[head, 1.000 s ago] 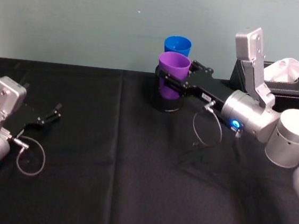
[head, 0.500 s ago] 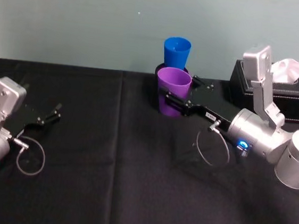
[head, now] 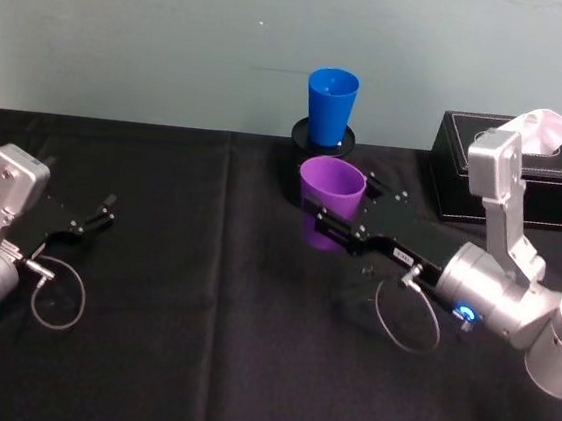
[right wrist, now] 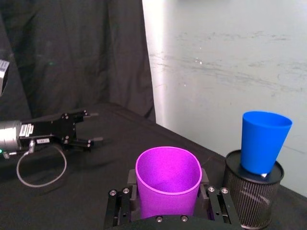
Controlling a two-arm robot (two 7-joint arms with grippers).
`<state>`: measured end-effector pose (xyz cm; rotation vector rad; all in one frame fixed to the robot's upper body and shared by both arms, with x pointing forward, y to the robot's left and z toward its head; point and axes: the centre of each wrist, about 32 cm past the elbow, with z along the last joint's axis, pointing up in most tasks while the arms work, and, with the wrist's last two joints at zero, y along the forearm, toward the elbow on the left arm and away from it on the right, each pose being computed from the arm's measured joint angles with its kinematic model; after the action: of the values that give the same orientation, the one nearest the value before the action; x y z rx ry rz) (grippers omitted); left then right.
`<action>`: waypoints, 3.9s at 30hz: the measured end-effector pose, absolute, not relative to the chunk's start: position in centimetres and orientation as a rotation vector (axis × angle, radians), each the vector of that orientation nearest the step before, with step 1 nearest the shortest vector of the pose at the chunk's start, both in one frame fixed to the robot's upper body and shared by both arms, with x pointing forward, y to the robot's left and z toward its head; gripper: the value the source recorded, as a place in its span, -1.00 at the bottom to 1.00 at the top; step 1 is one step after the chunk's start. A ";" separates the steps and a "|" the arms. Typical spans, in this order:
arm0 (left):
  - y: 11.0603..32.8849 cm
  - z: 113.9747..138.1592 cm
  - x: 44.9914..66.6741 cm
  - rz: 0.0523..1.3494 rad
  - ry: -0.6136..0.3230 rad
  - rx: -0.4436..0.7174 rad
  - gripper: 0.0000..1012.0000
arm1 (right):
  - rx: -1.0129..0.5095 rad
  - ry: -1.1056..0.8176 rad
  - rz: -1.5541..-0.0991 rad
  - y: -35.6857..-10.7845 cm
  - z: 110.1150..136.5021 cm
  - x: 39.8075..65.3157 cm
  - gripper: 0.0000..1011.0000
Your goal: Pick up one cup with a gripper and tap it against the other cup.
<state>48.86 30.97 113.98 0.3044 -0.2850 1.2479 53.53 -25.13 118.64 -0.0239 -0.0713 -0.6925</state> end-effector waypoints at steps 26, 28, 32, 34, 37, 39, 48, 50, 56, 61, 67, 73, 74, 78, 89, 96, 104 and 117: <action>31.0 114.0 48.9 1.248 -0.285 0.304 0.98 | -0.053 -0.043 -0.737 -25.3 111.6 52.9 0.42; 31.0 114.0 48.9 1.248 -0.285 0.304 0.98 | -0.055 -0.037 -0.742 -25.3 111.4 52.9 0.42; 31.0 114.0 48.9 1.248 -0.285 0.304 0.98 | -0.061 -0.022 -0.751 -25.4 110.9 53.1 0.42; 31.0 114.0 48.9 1.248 -0.285 0.304 0.98 | -0.063 -0.018 -0.754 -25.4 110.8 53.1 0.42; 31.0 114.0 48.9 1.248 -0.285 0.304 0.98 | -0.064 -0.011 -0.753 -25.4 110.7 53.2 0.42; 31.0 114.0 48.9 1.248 -0.285 0.304 0.98 | -0.065 -0.007 -0.755 -25.4 110.6 53.2 0.42; 31.0 114.0 48.9 1.248 -0.285 0.304 0.98 | -0.066 0.001 -0.758 -25.4 110.6 53.2 0.42; 31.0 114.0 48.9 1.248 -0.285 0.304 0.98 | -0.066 0.000 -0.758 -25.4 110.6 53.2 0.42; 31.0 114.0 48.9 1.248 -0.285 0.304 0.98 | -0.066 -0.001 -0.758 -25.4 110.6 53.2 0.62; 31.0 114.0 48.9 1.248 -0.285 0.304 0.98 | -0.066 -0.001 -0.757 -25.4 110.6 53.2 0.90; 31.0 114.0 48.9 1.248 -0.285 0.304 0.98 | -0.066 -0.002 -0.757 -25.4 110.6 53.2 0.98; 31.0 114.0 48.9 1.248 -0.285 0.304 0.98 | -0.065 -0.003 -0.756 -25.4 110.7 53.2 0.98; 31.0 114.0 48.9 1.248 -0.285 0.304 0.98 | -0.064 -0.004 -0.755 -25.4 110.7 53.2 0.98; 31.0 114.0 48.9 1.248 -0.285 0.305 0.98 | -0.047 -0.020 -0.751 -25.4 110.7 53.2 0.98; 31.0 114.0 48.9 1.248 -0.285 0.304 0.98 | 0.036 -0.096 -0.815 -25.3 111.9 52.9 0.98; 31.0 114.0 48.9 1.248 -0.285 0.304 0.98 | 0.097 -0.144 -0.925 -25.1 113.7 52.6 0.98; 31.0 114.0 48.9 1.248 -0.285 0.304 0.98 | 0.070 -0.127 -1.091 -24.3 115.4 52.0 0.98; 31.0 114.0 48.9 1.248 -0.285 0.304 0.98 | -0.024 0.001 -1.379 -23.2 115.2 51.2 0.98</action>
<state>48.86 30.96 113.98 0.3045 -0.2850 1.2479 51.22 -23.18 115.17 -0.0236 0.0014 -1.3793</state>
